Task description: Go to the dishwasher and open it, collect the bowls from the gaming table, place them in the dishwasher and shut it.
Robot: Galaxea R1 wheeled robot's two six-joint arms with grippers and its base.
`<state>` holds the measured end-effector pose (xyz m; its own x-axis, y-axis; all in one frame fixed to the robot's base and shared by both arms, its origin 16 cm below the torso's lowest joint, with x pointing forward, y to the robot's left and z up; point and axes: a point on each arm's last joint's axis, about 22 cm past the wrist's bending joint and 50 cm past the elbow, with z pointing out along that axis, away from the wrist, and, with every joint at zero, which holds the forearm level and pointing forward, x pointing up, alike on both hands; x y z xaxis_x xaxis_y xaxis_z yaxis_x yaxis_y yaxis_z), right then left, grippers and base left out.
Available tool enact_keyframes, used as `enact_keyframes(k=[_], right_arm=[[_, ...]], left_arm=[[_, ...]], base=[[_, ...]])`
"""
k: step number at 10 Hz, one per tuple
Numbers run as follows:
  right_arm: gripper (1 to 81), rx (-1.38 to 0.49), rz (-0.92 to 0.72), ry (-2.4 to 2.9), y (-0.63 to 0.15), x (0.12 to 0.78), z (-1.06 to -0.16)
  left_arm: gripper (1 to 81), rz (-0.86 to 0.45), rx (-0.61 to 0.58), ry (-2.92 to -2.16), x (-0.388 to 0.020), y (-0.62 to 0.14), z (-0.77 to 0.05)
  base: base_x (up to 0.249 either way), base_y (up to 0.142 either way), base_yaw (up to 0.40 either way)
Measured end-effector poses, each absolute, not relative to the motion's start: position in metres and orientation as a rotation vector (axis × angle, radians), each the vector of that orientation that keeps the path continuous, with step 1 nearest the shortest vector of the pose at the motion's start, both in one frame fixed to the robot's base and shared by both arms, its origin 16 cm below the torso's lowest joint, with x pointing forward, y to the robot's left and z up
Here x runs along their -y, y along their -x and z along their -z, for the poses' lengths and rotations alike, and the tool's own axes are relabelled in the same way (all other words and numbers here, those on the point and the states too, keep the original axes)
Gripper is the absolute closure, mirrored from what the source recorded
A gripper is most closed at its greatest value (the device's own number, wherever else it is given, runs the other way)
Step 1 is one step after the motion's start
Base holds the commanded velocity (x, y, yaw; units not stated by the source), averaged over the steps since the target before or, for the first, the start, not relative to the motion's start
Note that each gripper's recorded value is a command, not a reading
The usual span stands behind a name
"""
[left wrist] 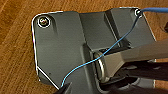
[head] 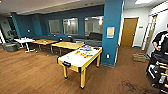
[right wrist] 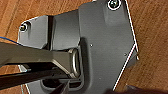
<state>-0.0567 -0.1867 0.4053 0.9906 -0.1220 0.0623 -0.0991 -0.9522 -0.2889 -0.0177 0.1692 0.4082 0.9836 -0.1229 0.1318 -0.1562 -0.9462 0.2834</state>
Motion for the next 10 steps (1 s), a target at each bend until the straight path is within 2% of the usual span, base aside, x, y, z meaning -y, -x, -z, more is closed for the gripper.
enact_keyframes(k=[10], right_arm=[[1.0, -0.162, 0.126, 2.844, 0.0516, 0.1862, -0.4057]], left_arm=[[1.0, -0.149, 0.203, -2.833, -0.1691, 0.023, -0.4079]], base=[[0.003, 0.0, 0.0]])
